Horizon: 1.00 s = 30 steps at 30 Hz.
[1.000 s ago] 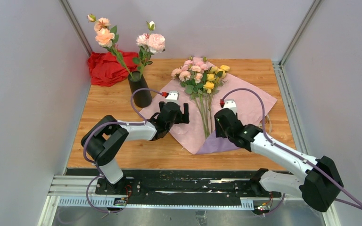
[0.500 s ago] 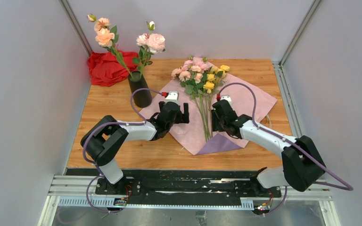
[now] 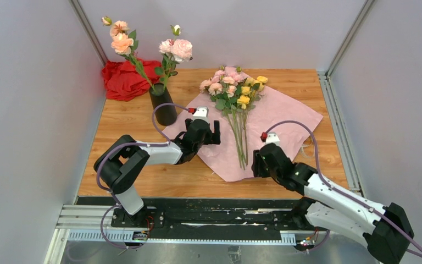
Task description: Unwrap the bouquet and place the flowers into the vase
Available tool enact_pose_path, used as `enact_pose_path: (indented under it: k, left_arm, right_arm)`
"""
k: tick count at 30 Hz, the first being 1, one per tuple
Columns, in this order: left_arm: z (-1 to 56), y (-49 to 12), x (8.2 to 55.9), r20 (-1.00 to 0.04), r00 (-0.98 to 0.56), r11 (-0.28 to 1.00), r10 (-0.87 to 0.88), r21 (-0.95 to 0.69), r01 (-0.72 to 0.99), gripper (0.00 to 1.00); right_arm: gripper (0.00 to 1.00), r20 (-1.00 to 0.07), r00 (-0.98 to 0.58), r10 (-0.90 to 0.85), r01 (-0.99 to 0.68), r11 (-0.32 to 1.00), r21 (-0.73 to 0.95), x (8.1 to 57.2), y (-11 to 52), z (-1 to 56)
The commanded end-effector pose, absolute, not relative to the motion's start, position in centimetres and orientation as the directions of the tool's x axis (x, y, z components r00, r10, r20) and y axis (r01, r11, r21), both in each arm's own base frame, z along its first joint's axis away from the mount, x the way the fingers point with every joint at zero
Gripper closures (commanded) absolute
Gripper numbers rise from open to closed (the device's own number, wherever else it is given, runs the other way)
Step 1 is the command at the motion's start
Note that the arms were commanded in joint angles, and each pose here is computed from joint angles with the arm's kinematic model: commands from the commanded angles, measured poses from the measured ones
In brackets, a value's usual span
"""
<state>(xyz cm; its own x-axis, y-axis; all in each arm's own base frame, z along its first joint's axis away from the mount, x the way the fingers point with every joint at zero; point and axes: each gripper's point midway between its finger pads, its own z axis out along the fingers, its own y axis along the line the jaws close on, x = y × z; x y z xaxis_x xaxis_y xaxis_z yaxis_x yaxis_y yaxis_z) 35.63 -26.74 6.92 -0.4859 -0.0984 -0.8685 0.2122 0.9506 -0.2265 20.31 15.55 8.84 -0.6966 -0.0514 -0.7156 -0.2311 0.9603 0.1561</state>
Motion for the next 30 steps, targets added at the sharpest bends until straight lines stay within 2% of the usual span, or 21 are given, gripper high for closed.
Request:
enact_pose_path:
  k: [1,7,12,18,21,23,26,30]
  left_arm:
    - [7.6,-26.9,35.4,-0.875,-0.471,0.945,-0.116,-0.244,0.22,0.0]
    - [7.5,-26.9,35.3,-0.873,-0.474,0.944,-0.117,-0.246,0.219,0.0]
    - [7.5,-27.0,35.4,-0.873,-0.475,0.944,-0.116,-0.246,0.221,0.0]
    - [7.5,-26.8,35.4,-0.874,-0.473,0.946,-0.113,-0.24,0.218,0.0]
    - [7.5,-26.8,35.4,-0.875,-0.471,0.946,-0.114,-0.24,0.217,0.0]
    - [7.5,-26.8,35.4,-0.874,-0.472,0.947,-0.113,-0.239,0.216,0.0]
    - [7.3,-26.9,35.4,-0.873,-0.475,0.946,-0.112,-0.24,0.217,0.0]
    - [7.2,-27.4,35.5,-0.87,-0.481,0.942,-0.105,-0.242,0.232,0.0]
  right_arm:
    - [0.52,-0.634,-0.768,-0.087,-0.268,0.943,0.196,15.8,15.6,5.0]
    - [0.51,-0.598,-0.784,-0.167,-0.283,0.953,0.104,13.0,15.8,2.6]
    - [0.49,-0.611,-0.766,-0.197,-0.288,0.956,0.052,13.9,17.1,3.4]
    - [0.42,-0.728,-0.641,-0.243,-0.27,0.959,-0.082,18.9,18.1,8.9]
    - [0.4,-0.752,-0.623,-0.217,-0.242,0.967,-0.079,22.3,18.1,11.0]
    - [0.42,-0.764,-0.617,-0.19,-0.215,0.974,-0.069,24.9,17.8,11.9]
    - [0.47,-0.775,-0.598,-0.205,-0.157,0.978,-0.138,28.5,16.5,12.7]
    - [0.49,-0.747,-0.632,-0.207,-0.142,0.978,-0.151,32.8,16.9,11.3]
